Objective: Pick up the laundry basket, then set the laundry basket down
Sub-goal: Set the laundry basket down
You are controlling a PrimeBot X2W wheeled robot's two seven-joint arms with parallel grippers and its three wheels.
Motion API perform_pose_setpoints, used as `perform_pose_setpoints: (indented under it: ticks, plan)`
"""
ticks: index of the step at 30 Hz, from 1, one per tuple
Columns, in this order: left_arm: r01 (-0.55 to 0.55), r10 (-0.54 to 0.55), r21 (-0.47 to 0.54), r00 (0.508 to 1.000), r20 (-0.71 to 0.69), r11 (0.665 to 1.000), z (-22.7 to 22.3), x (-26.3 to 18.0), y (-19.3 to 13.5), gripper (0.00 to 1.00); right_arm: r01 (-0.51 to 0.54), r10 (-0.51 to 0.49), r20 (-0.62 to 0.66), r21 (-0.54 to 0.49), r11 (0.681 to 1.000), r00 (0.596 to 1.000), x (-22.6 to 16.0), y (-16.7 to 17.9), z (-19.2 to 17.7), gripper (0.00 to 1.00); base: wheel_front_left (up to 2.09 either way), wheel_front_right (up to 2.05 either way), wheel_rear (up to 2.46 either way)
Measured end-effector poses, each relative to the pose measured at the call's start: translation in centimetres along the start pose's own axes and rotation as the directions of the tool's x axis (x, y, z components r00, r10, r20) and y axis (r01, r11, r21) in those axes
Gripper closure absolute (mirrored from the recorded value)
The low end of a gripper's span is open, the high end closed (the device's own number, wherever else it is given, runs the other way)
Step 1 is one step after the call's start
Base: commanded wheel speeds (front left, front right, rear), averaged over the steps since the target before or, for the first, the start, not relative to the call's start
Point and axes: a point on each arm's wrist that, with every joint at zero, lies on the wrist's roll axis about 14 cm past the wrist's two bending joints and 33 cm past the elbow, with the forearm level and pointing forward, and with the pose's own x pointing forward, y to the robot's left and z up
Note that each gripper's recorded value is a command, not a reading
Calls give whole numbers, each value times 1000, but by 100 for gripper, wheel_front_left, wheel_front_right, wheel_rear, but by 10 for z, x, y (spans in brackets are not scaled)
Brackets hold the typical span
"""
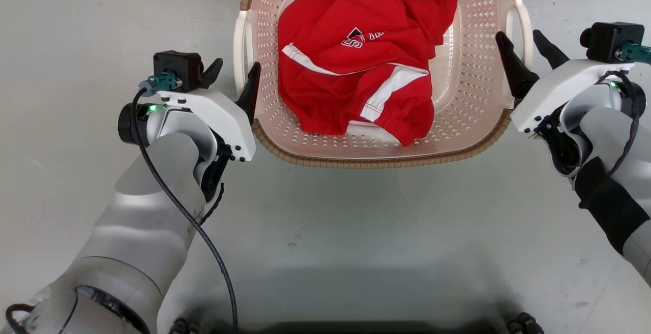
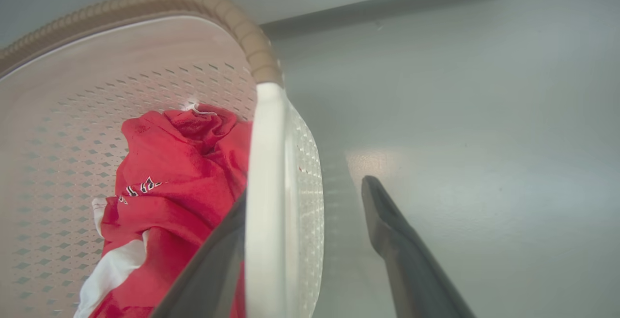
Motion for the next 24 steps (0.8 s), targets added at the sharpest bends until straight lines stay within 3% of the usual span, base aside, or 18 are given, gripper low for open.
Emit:
perform_pose_setpoints:
  ticks: [24]
  plan:
    - [18, -19, 9, 997, 72, 1000, 23, -5, -6, 0, -1, 1, 13, -26, 1000, 1000, -6, 3, 9, 0, 0, 0, 0]
